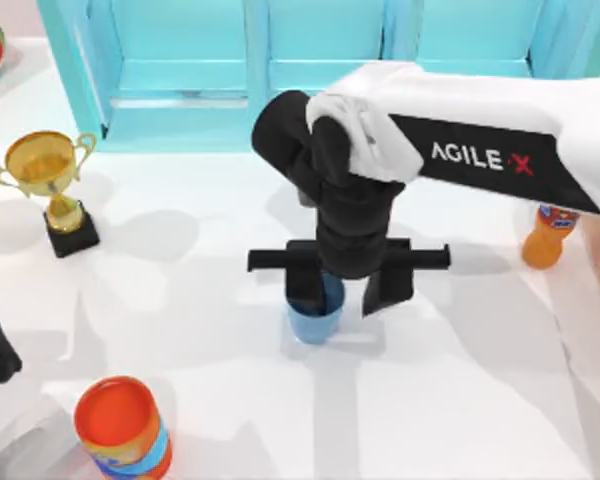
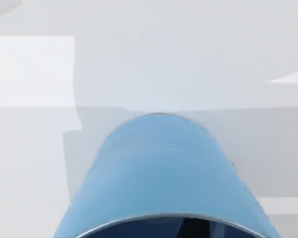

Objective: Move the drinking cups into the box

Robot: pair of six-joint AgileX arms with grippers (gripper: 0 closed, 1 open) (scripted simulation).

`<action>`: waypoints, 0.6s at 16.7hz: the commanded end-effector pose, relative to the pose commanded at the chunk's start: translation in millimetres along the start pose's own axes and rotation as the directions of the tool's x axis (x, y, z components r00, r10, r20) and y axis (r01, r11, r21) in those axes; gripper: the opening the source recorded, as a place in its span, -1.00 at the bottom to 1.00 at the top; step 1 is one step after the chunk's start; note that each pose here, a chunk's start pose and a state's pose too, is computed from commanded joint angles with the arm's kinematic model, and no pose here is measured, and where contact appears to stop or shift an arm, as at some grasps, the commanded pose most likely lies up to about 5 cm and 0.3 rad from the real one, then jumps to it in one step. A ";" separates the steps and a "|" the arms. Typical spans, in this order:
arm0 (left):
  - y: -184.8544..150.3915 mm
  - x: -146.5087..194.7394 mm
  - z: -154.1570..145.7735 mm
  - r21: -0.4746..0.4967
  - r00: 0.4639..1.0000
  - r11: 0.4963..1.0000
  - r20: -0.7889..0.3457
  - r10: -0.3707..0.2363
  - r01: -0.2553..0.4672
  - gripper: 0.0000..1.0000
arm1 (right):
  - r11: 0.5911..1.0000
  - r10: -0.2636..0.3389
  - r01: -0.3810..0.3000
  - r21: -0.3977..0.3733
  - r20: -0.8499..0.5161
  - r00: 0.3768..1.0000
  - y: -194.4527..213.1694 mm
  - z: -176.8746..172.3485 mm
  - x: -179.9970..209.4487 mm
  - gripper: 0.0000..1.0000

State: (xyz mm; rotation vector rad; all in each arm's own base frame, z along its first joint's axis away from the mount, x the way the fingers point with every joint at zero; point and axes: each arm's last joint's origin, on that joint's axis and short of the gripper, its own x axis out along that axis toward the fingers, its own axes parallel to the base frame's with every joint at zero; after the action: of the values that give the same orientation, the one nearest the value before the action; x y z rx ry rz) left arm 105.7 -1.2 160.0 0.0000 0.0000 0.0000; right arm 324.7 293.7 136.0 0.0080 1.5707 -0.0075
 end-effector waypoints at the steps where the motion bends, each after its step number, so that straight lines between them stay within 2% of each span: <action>1: 0.0 0.0 0.0 0.000 1.000 1.000 0.000 0.000 0.000 1.00 | 1.000 0.000 0.000 0.000 0.000 1.000 0.0 0.0 0.0 -0.66; 3: 0.0 0.0 0.0 0.000 1.000 1.000 0.000 0.000 0.000 1.00 | 1.000 0.000 0.000 0.000 0.000 1.000 0.0 0.0 0.0 -0.96; 4: 0.0 0.0 0.0 0.000 1.000 1.000 0.000 0.000 0.000 1.00 | 1.000 0.000 0.000 0.000 0.000 1.000 0.0 0.0 0.0 -1.00; 10: 0.0 0.0 0.0 0.000 1.000 1.000 0.000 0.000 0.000 1.00 | 1.000 0.000 0.000 0.000 0.000 1.000 0.0 0.0 0.0 -1.00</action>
State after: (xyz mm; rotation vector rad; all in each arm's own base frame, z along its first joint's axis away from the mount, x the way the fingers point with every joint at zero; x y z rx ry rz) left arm 105.7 -1.2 160.0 0.0000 0.0000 0.0000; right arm 324.7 293.7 136.0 0.0080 1.5707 -0.0075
